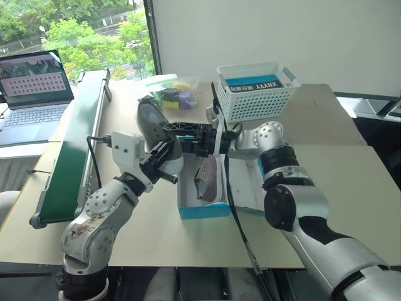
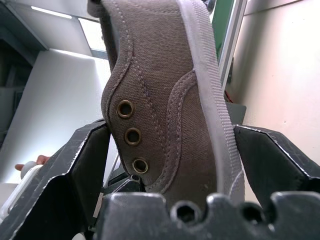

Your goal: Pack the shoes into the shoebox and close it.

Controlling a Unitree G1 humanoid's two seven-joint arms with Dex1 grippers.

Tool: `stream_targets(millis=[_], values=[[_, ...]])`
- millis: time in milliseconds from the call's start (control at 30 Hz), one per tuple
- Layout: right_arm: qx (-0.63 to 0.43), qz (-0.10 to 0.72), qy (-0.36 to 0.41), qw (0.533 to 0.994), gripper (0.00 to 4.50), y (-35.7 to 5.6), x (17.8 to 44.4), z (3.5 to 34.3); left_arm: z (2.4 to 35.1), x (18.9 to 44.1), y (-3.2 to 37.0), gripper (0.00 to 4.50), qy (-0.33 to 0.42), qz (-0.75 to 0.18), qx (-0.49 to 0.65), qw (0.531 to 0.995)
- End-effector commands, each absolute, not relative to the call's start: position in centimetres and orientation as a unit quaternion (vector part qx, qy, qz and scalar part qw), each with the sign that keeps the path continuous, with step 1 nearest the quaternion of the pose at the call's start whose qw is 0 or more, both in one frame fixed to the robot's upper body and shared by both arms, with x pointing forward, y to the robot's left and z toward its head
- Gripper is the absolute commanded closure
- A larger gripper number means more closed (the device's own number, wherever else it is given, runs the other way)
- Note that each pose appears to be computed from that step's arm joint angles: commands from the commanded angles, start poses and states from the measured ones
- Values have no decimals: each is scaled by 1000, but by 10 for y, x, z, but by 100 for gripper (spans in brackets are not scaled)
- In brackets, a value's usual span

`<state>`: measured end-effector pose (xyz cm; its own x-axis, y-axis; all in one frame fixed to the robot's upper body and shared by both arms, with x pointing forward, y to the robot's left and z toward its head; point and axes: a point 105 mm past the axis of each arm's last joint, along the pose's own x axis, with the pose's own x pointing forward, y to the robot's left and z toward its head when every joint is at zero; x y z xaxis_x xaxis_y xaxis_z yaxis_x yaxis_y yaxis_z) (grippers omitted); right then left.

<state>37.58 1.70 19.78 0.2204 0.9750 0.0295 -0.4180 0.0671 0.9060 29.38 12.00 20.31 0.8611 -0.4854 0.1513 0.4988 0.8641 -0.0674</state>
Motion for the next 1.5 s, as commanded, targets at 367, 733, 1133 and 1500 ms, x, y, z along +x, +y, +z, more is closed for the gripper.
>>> stream_targets(millis=[367, 733, 1133, 1500], values=[[432, 561, 268, 653, 270, 19, 379, 229, 216, 288, 116, 450, -91, -268, -47, 958], [443, 558, 254, 654, 412, 16, 381, 237, 206, 293, 120, 450, -68, -249, -16, 966], [465, 390, 168, 777, 412, -25, 434, 252, 209, 279, 123, 231, -80, -276, 39, 957], [237, 357, 321, 845, 412, -28, 375, 223, 192, 230, 180, 231, 20, -365, 95, 926]])
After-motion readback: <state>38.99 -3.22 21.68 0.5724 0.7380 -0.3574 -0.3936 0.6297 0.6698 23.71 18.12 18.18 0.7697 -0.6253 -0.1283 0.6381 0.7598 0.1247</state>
